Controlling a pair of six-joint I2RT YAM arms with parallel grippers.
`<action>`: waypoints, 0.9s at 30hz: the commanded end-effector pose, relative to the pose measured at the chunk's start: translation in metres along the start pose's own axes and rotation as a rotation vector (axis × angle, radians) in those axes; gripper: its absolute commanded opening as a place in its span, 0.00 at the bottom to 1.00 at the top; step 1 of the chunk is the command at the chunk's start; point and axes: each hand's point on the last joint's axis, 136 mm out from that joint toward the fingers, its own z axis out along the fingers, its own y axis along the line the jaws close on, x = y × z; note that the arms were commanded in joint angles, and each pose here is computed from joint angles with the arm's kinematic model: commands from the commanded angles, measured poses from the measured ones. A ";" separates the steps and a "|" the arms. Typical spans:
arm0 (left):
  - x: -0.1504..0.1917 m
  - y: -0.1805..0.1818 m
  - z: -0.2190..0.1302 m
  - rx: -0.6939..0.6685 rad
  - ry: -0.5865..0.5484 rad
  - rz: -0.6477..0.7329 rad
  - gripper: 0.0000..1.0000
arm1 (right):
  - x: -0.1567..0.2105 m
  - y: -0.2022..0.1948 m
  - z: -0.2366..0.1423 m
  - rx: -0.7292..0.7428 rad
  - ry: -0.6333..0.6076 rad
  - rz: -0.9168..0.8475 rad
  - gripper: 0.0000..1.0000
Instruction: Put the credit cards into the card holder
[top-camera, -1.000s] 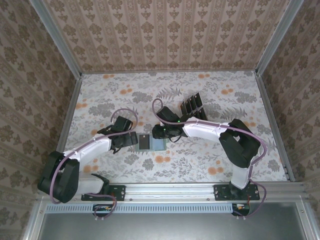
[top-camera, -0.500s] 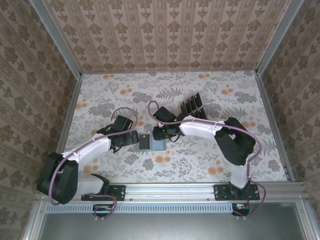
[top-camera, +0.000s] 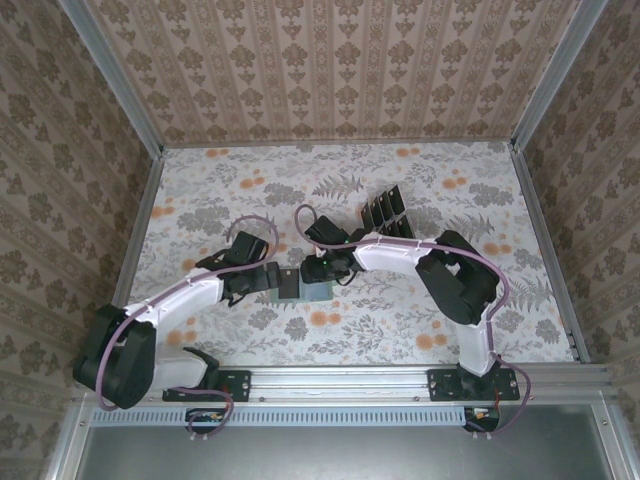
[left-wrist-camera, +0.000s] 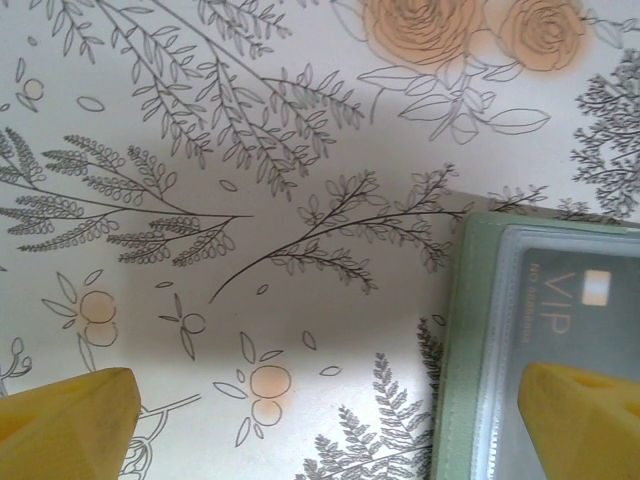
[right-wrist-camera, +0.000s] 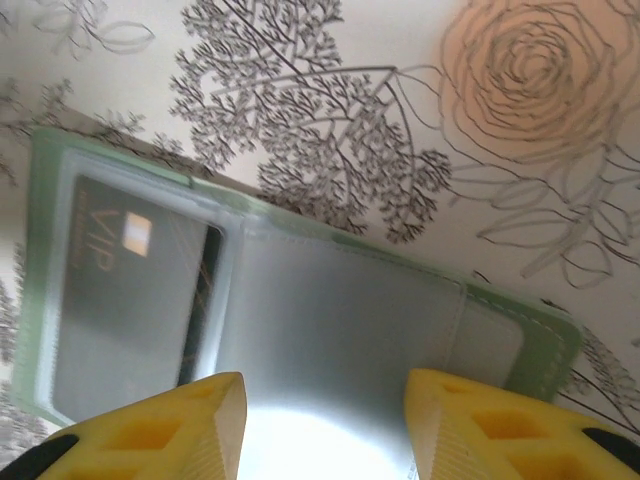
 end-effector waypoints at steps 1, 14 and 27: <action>-0.001 -0.010 -0.006 0.047 -0.028 0.032 1.00 | 0.018 -0.002 0.019 -0.049 0.073 0.086 0.49; 0.019 -0.029 -0.012 0.141 -0.087 0.055 1.00 | 0.016 0.000 0.025 -0.116 0.059 0.232 0.49; 0.026 -0.062 -0.013 0.198 -0.145 0.128 1.00 | 0.020 -0.007 0.027 -0.107 0.055 0.293 0.49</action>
